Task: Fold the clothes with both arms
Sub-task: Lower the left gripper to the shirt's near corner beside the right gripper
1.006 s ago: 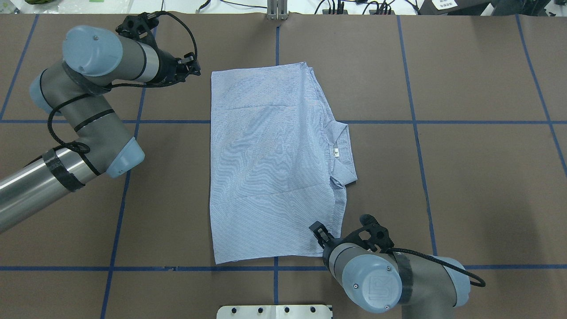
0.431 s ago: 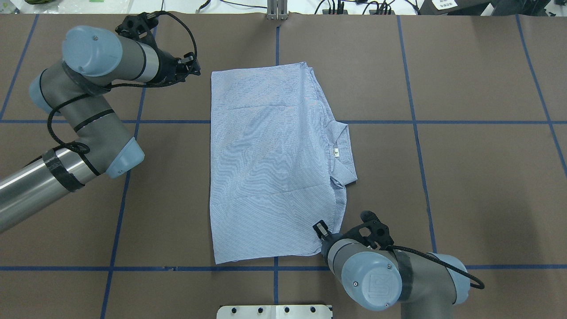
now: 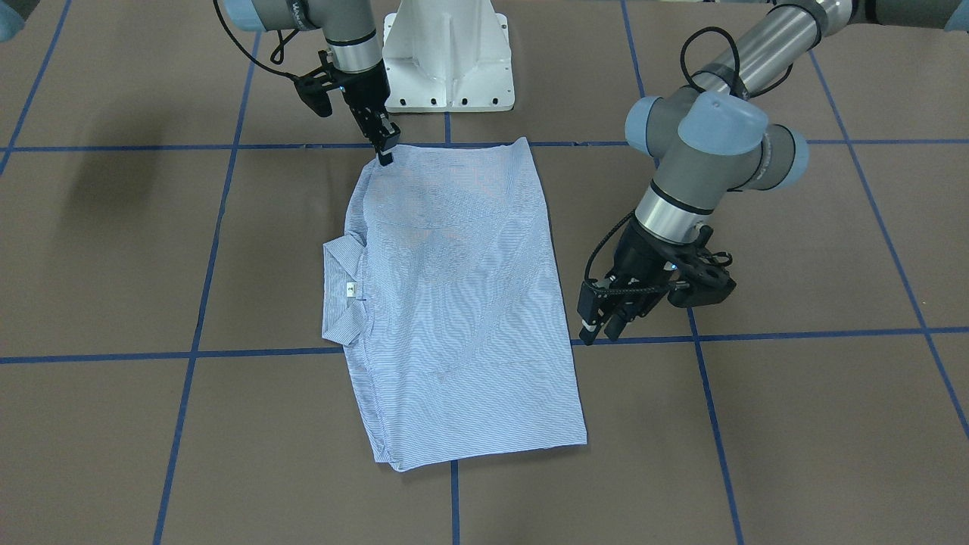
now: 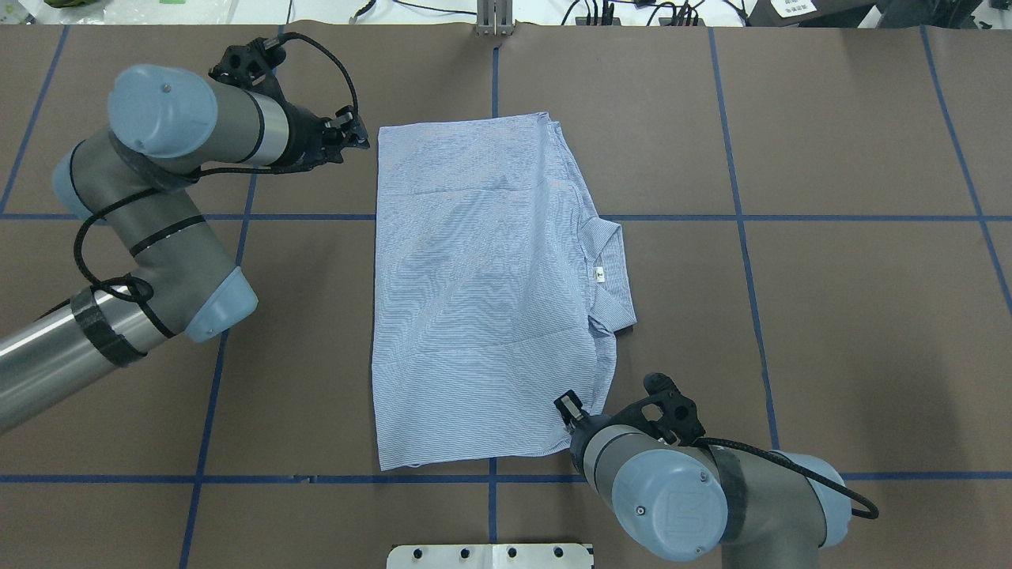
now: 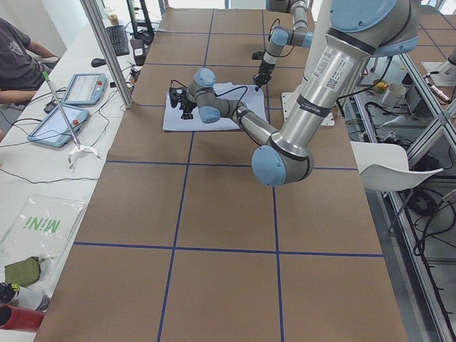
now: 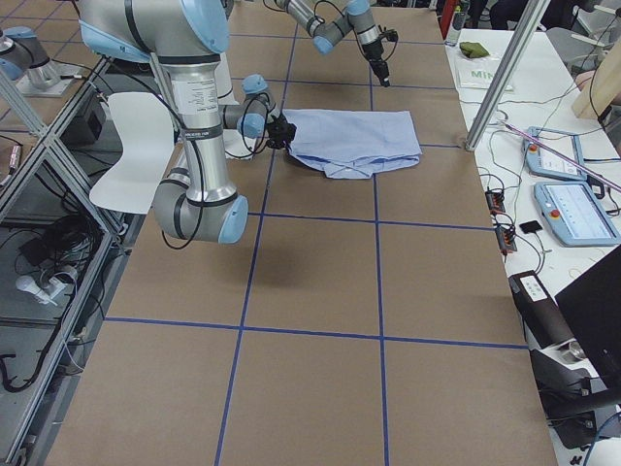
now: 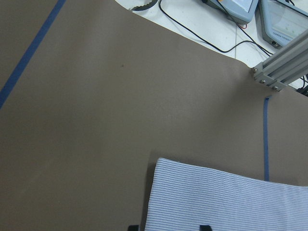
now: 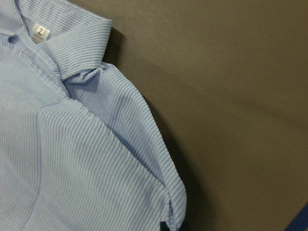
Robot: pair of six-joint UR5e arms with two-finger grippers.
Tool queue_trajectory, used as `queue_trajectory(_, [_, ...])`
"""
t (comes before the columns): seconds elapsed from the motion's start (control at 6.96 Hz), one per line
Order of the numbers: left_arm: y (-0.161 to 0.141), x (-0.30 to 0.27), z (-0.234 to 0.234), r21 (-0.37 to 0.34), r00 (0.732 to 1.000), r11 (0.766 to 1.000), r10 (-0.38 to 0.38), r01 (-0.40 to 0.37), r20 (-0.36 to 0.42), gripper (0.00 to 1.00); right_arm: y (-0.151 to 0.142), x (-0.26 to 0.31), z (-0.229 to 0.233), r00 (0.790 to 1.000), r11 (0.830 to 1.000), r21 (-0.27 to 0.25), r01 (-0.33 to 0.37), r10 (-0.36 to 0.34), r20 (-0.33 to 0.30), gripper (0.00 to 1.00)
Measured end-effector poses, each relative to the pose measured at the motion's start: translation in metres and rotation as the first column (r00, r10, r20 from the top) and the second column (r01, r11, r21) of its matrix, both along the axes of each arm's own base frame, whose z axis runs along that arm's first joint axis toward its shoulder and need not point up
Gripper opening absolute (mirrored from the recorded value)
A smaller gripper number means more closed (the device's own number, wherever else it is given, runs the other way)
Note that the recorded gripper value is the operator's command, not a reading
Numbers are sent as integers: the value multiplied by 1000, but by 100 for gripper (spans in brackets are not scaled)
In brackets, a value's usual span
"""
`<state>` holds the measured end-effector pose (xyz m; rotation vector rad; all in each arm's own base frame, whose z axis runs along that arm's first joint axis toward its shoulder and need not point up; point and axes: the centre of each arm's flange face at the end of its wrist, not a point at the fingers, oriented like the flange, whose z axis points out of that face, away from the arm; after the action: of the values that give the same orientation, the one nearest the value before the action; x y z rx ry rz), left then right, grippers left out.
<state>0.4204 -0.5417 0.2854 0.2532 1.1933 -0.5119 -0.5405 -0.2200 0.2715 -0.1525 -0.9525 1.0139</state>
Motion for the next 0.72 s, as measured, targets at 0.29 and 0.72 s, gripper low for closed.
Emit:
queue_trajectory(0.29, [113,22,9,-106,993,991,67,-77,-96,52,12,4,-6,1000,1000,-2,22,-22,-7,0])
queue_trajectory(0.72, [261,69,33,-261,985,955,107,-140,-136,52,16,3,-9,1000,1000,-2,28,-28,-5,0])
